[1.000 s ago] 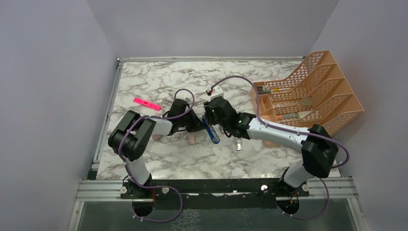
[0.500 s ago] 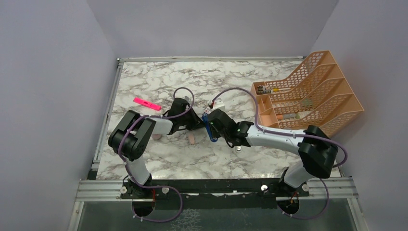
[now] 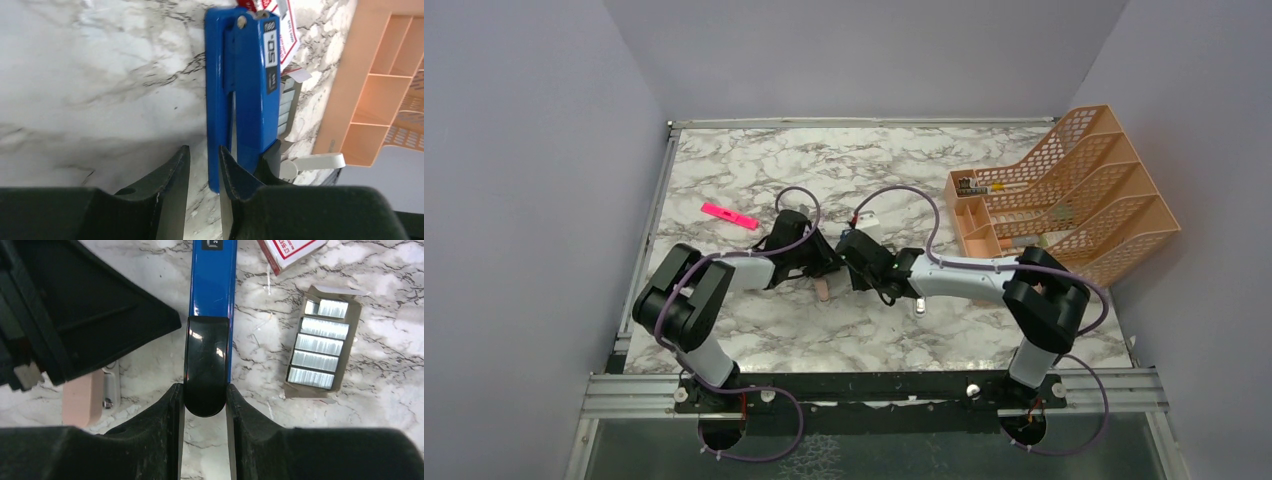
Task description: Load the staples into the stapler
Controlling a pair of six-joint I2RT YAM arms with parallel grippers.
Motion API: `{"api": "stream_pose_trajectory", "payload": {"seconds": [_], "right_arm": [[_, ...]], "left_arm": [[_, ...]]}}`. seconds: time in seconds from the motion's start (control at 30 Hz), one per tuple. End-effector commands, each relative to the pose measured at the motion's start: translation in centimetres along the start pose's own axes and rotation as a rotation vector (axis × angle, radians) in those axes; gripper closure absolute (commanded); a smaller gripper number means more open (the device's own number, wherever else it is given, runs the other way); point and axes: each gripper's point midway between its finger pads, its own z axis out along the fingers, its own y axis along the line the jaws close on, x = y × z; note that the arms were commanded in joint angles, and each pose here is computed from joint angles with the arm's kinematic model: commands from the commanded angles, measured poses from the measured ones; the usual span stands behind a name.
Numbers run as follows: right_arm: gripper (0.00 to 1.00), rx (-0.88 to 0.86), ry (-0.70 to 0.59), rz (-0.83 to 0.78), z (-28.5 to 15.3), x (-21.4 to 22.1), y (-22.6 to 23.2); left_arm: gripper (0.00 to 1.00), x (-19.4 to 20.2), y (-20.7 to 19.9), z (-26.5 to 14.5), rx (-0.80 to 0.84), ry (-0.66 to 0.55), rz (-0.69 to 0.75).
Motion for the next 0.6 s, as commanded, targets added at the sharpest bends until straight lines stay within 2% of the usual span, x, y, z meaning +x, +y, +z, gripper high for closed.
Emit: {"api": "stream_pose_trajectory", "payload": {"seconds": [0.0, 0.13, 0.27, 0.53, 0.57], "right_arm": [[0.78, 0.041, 0.142, -0.008, 1.7, 4.0, -0.3], [0.77, 0.060, 0.211, -0.020, 2.3, 5.0, 0.0], [0.74, 0.044, 0.175, -0.018, 2.2, 3.3, 0.8], [0.51, -0.010, 0.029, 0.038, -0.5, -4.0, 3.0], [0.44, -0.020, 0.016, 0.044, -1.2, -4.9, 3.1]], "left_arm": [[0.72, -0.3, 2.0, -1.7, -0.112, -0.063, 0.028], [0.72, -1.6, 2.3, -3.4, -0.155, -0.153, 0.029], [0.70, -3.0, 1.0, -5.1, -0.141, -0.231, 0.049], [0.57, -4.7, -1.1, -7.2, -0.132, -0.293, 0.114], [0.54, -4.9, -1.7, -7.3, -0.118, -0.295, 0.126]]}}
